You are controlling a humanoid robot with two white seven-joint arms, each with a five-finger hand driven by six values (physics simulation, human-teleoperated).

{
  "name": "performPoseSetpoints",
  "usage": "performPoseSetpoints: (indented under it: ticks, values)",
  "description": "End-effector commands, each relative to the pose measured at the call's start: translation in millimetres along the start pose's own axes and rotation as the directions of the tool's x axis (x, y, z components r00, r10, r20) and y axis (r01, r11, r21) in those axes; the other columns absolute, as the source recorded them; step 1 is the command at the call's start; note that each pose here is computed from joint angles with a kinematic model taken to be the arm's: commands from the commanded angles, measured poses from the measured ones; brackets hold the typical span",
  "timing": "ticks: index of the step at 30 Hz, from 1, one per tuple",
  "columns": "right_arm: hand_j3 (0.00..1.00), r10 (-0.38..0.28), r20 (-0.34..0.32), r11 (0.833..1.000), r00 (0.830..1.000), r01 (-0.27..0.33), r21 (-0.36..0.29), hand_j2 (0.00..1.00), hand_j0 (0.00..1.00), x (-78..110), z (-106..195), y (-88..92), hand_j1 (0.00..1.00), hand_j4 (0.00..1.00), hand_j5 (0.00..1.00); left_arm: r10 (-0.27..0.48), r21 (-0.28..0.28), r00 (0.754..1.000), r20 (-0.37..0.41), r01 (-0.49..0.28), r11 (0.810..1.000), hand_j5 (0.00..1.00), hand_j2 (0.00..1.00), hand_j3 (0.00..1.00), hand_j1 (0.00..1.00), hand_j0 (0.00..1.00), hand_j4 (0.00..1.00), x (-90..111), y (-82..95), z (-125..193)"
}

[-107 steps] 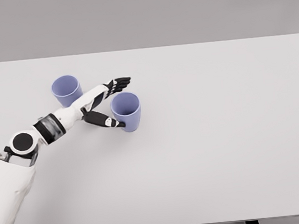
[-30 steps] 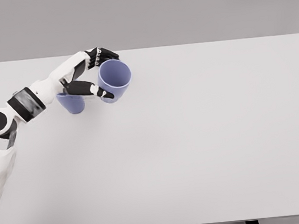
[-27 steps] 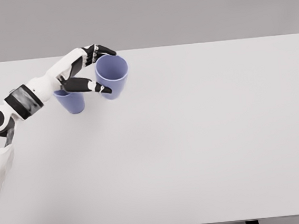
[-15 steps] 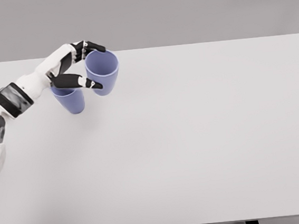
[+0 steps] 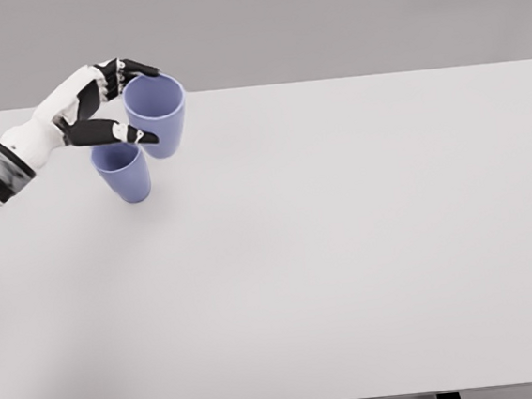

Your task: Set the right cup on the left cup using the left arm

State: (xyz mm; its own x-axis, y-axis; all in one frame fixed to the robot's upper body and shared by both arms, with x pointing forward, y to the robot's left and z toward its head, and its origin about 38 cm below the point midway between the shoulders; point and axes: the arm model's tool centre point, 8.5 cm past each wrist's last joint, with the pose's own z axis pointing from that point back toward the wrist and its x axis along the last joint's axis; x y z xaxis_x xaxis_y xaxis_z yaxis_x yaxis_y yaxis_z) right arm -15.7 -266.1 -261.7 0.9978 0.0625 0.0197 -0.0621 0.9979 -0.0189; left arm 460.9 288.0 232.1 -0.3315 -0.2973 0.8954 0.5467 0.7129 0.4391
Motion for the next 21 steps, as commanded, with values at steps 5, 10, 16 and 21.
performPoseSetpoints:
  ticks: [5,10,16,21]
  values:
    - [1.00,-0.001,0.001,1.000,1.000,0.001,0.001,1.00,1.00,0.4,0.0,0.1,1.00,1.00,1.00,0.023,0.023,1.000,-0.005,-0.023,0.999,0.64,0.64,0.64,0.64,0.64,0.64,-2.2,16.5,9.3]
    - [1.00,-0.001,0.000,1.000,1.000,0.001,0.001,1.00,1.00,-0.2,0.0,0.0,1.00,1.00,1.00,0.042,0.054,0.999,-0.002,-0.042,0.998,0.64,0.64,0.64,0.64,0.64,0.64,-4.3,25.7,15.0]
    - [1.00,-0.001,0.001,1.000,1.000,0.001,0.000,1.00,1.00,0.4,0.0,-0.1,1.00,1.00,1.00,0.048,0.067,0.999,-0.008,-0.047,0.997,0.64,0.64,0.64,0.64,0.64,0.64,-6.7,30.5,15.9]
    - [1.00,0.001,0.000,1.000,1.000,-0.001,0.001,1.00,1.00,-0.2,0.0,0.0,1.00,1.00,1.00,0.054,0.083,0.998,-0.012,-0.053,0.995,0.64,0.64,0.64,0.64,0.64,0.64,-9.4,34.7,19.4]
